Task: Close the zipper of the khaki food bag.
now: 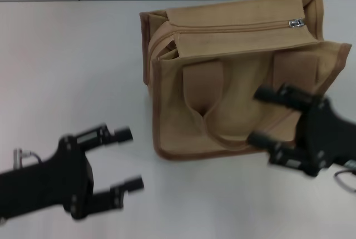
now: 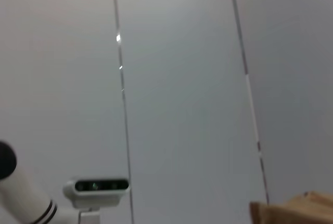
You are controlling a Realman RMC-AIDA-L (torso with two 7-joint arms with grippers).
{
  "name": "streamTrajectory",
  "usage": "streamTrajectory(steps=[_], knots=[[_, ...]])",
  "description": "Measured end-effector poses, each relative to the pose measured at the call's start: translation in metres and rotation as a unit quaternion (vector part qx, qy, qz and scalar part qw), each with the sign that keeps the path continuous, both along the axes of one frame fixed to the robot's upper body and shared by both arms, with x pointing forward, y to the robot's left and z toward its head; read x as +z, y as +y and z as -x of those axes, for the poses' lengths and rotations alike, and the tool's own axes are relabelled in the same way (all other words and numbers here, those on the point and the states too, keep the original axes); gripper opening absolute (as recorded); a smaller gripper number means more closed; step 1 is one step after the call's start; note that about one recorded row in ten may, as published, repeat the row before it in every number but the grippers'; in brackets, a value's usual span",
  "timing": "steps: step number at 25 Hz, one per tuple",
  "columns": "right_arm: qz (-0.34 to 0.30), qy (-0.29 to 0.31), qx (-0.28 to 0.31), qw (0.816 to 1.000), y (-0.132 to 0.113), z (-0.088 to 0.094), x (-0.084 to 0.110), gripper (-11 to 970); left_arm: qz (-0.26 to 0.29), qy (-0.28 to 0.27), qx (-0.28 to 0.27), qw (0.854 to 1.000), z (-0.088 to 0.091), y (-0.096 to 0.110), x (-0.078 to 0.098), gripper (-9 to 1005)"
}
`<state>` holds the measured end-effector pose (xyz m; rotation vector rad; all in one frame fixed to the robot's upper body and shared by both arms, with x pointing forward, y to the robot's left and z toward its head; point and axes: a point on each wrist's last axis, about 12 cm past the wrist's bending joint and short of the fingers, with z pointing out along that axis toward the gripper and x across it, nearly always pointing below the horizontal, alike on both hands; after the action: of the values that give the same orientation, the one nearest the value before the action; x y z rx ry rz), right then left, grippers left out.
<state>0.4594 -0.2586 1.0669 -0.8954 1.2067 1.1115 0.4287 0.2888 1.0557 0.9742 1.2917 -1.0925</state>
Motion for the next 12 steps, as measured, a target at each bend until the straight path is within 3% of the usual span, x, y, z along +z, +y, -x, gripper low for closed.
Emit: streamTrajectory(steps=[5,12], knots=[[0.06,0.024,0.059,0.996,0.019,0.002,-0.015,726,-0.033,-0.003,-0.032,0.999,0.01,-0.003,-0.009,757],[0.084,0.041,0.071,0.993,0.027,0.004,-0.025,726,-0.057,0.012,-0.057,0.997,0.007,-0.01,-0.014,756]])
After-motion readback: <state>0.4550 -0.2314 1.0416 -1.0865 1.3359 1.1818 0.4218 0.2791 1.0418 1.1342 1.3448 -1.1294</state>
